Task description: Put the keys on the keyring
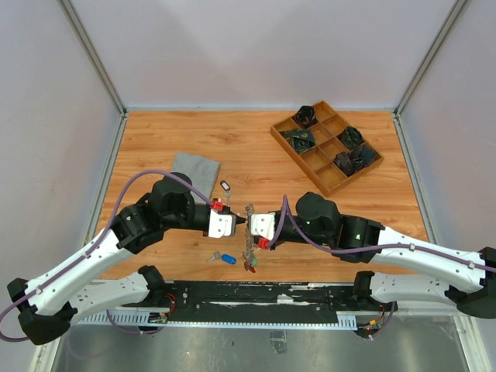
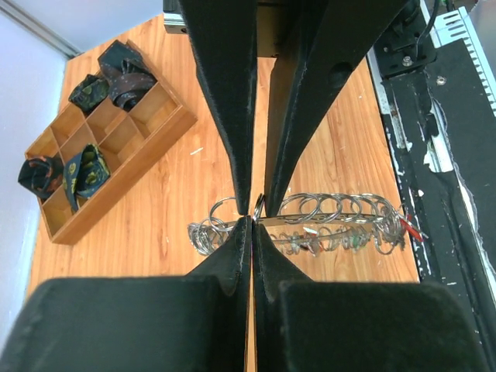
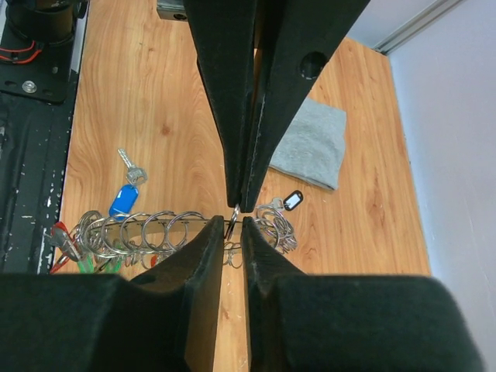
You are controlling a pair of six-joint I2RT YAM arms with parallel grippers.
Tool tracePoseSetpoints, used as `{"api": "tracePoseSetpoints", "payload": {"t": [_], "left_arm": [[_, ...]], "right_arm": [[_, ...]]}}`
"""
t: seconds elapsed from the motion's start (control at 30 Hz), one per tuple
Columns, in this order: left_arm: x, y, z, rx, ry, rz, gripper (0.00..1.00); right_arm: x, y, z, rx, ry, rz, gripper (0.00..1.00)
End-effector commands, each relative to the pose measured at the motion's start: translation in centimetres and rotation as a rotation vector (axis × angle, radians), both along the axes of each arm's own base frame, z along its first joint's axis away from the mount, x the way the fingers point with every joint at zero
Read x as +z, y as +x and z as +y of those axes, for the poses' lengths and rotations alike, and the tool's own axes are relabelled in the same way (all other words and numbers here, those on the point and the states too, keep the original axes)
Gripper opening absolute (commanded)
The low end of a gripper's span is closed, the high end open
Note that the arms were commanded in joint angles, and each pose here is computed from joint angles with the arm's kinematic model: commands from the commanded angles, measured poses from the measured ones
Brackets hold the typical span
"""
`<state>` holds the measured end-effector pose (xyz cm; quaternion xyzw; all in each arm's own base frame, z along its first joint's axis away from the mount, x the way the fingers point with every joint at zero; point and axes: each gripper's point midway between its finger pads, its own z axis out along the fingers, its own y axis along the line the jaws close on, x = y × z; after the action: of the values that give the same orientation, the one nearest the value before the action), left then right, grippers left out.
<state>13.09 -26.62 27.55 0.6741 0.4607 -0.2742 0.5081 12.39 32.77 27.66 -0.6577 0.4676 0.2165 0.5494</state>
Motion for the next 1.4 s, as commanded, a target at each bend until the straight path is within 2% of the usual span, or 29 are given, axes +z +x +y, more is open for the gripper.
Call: {"api": "tracePoseSetpoints", "payload": {"t": [0.0,0.1,0.23,0.4,0.53,0.73,0.97,1.17,1.37], "left_arm": [[3.3,-0.2,-0.3,-0.016,-0.084,-0.072,0.00],[3.4,-0.2,-0.2,-0.016,-0.088,-0.074,0.00],[3.8,-0.4,-0.1,-0.015,-0.111,-0.074,0.02],[5.8,-0.7,0.0,0.019,-0.230,-0.065,0.27],[7.6,-1.9,0.5,0.006,-0.347,-0.051,0.35],[9.5,-3.3,1.1,-0.018,-0.486,-0.028,0.33],[10.2,-3.4,0.9,-0.021,-0.586,-0.008,0.29],[10.1,-2.7,1.0,0.015,-0.599,-0.018,0.28],[10.9,-3.2,0.8,-0.018,-0.645,-0.012,0.27]], "right_arm": [[2.0,0.3,0.6,-0.020,0.057,-0.003,0.12],[1.9,0.3,0.6,-0.020,0.047,-0.001,0.01],[2.5,0.2,0.6,-0.017,0.070,-0.012,0.01],[4.4,0.0,0.2,-0.013,0.178,-0.050,0.01],[7.0,-1.5,0.0,0.065,0.313,-0.087,0.00],[10.5,-3.2,-0.8,0.143,0.491,-0.130,0.00],[13.3,-4.5,-1.3,0.197,0.641,-0.124,0.00],[14.2,-5.3,-1.6,0.234,0.681,-0.122,0.00],[14.3,-5.5,-1.5,0.247,0.688,-0.121,0.00]]}}
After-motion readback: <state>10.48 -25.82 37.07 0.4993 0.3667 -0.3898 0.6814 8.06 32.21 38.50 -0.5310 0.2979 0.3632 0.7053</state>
